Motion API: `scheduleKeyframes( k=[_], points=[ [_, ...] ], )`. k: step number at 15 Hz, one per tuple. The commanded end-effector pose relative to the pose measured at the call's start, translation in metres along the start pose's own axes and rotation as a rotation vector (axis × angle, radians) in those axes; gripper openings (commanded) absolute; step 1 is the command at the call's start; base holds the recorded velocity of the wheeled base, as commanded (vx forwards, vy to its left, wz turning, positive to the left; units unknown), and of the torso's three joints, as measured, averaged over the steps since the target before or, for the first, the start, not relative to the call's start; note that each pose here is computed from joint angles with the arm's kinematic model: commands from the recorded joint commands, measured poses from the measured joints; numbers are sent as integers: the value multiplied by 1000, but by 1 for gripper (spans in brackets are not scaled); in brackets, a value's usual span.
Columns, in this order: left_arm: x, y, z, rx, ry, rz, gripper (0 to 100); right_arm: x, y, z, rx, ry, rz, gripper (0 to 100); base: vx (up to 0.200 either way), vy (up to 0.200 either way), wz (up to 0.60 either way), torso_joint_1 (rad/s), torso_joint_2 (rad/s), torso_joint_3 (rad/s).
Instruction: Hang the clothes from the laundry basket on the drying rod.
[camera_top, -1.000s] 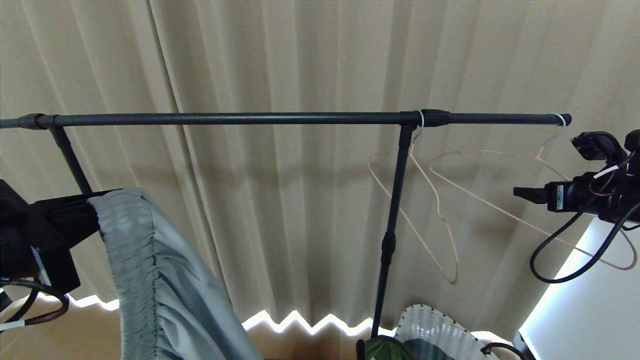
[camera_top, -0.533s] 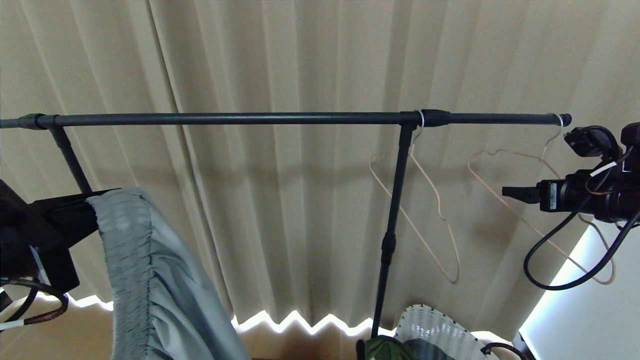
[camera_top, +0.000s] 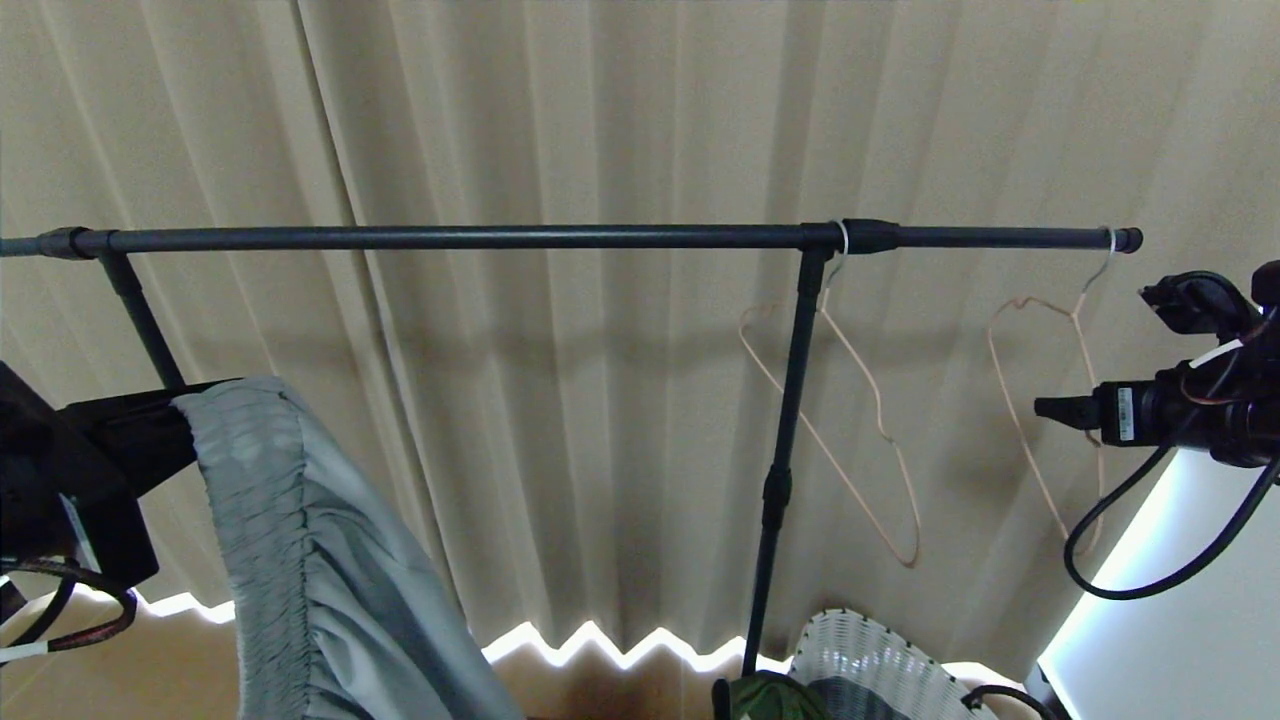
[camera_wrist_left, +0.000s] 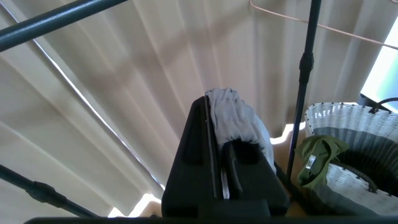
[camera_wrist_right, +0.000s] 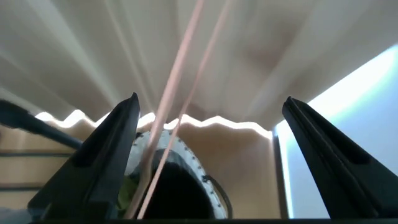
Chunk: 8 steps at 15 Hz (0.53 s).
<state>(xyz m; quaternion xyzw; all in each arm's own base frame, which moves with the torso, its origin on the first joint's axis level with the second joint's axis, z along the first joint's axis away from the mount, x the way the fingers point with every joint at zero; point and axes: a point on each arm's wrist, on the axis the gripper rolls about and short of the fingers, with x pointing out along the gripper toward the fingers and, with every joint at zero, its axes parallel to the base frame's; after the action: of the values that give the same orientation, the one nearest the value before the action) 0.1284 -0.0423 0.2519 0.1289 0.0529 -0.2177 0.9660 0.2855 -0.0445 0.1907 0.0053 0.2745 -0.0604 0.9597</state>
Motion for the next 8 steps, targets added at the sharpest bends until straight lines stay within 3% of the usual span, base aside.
scheduleKeyframes(
  k=[1, 5, 8],
  points=[
    [-1, 0, 0, 1, -2, 0, 0, -2, 0, 1, -1, -8, -12, 100, 0, 0, 0, 0, 0, 0],
    [-2, 0, 0, 1, -7, 2, 0, -5, -1, 1, -1, -7, -34, 100, 0, 0, 0, 0, 0, 0],
    [-4, 0, 1, 3, -12, 4, 0, -6, -1, -4, 0, 41, -33, 100, 0, 0, 0, 0, 0, 0]
  ],
)
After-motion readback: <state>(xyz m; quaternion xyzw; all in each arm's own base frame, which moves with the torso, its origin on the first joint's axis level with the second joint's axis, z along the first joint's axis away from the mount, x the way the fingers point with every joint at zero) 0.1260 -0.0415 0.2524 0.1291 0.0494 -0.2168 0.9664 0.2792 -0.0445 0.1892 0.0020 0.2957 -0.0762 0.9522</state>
